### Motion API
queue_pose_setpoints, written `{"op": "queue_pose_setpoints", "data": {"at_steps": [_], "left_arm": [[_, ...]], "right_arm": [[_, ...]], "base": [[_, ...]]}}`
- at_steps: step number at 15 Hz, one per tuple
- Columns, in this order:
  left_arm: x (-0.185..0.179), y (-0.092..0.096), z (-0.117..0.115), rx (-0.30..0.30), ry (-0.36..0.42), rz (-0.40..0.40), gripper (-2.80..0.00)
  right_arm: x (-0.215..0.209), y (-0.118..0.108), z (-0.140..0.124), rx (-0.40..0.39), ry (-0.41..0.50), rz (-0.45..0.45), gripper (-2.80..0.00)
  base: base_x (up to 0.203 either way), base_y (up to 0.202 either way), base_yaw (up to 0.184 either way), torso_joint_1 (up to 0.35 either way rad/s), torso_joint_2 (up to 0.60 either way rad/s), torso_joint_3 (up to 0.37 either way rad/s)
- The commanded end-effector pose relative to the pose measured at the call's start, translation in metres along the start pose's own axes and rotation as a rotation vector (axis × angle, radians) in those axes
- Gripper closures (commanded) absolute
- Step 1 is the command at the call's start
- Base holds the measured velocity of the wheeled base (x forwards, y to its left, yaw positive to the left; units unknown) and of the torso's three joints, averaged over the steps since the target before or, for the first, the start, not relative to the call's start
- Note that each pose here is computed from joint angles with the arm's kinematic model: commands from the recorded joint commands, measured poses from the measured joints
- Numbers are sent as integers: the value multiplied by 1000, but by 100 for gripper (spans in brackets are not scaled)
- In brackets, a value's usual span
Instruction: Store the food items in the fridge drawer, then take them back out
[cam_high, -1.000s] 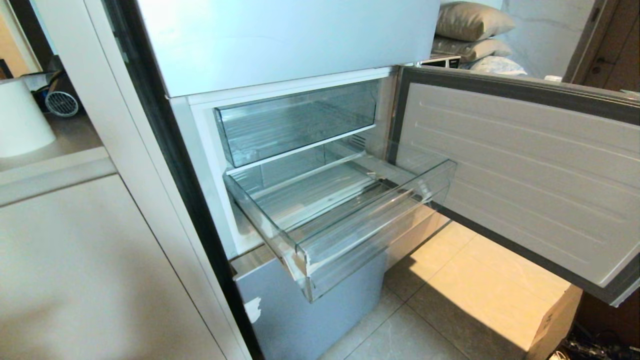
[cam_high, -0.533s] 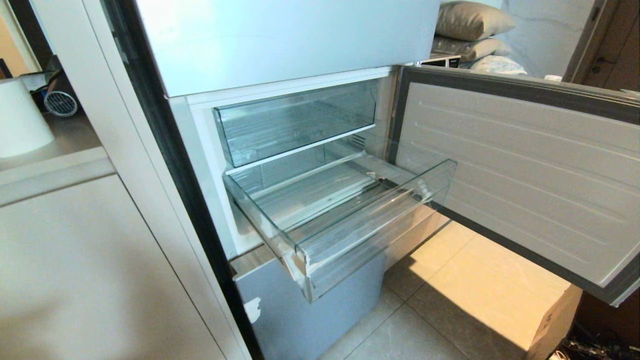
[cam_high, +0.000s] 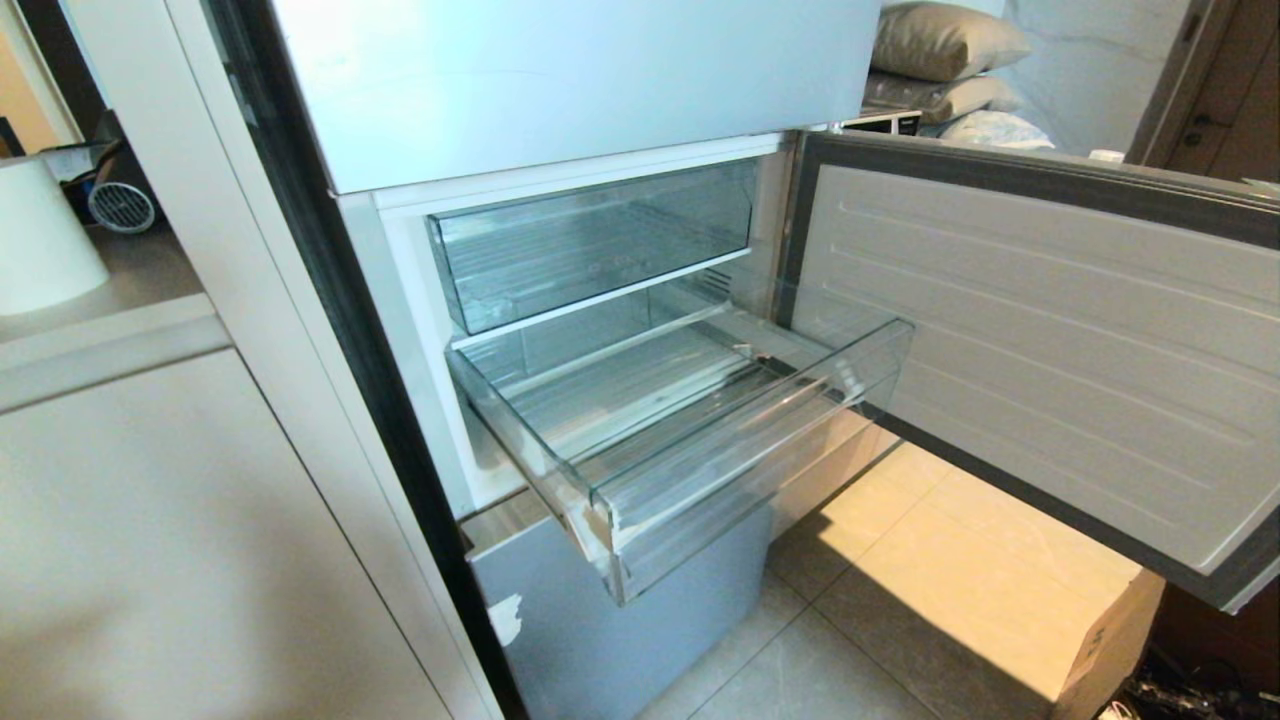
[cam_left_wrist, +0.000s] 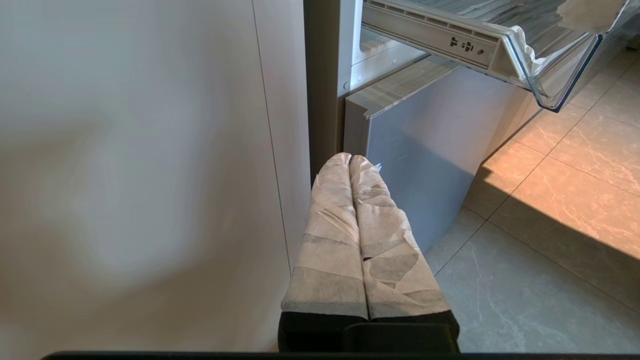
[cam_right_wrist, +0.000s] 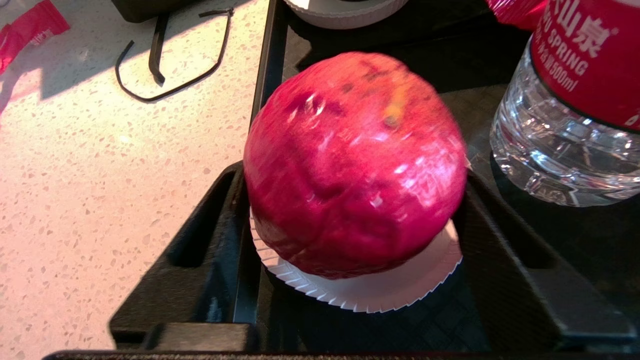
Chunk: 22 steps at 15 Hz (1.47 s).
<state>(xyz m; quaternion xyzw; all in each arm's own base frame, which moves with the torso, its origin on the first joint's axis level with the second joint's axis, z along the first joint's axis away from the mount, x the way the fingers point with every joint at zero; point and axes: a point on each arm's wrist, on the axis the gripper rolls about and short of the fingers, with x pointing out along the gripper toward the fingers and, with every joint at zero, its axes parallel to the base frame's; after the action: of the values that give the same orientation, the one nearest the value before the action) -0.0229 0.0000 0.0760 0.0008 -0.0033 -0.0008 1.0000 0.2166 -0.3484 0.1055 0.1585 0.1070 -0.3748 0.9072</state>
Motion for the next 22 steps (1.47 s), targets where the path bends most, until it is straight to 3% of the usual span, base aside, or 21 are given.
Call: {"op": "queue_pose_setpoints", "data": {"at_steps": [1,11,15,18,19,22], "left_arm": [[0,0,0,0,2,0,0],[0,0,0,0,2,0,0],[0,0,0,0,2,0,0],[0,0,0,0,2,0,0],[0,0,0,0,2,0,0],[0,0,0,0,2,0,0]], "right_arm": [[0,0,1,2,-5,9,-280],[-30,10,20,-5,-48,19,-280],[-76,24,37,-15,-102,22,-280],[-135,41,49,-8,-172,2,-280],[-156,45,50,-6,-205,-23,0],[-223,62,46,-4,-312,-52,0]], "base": [[0,0,0,0,0,0],[0,0,0,0,0,0],[0,0,0,0,0,0],[0,0,0,0,0,0],[0,0,0,0,0,0],[0,0,0,0,0,0]]}}
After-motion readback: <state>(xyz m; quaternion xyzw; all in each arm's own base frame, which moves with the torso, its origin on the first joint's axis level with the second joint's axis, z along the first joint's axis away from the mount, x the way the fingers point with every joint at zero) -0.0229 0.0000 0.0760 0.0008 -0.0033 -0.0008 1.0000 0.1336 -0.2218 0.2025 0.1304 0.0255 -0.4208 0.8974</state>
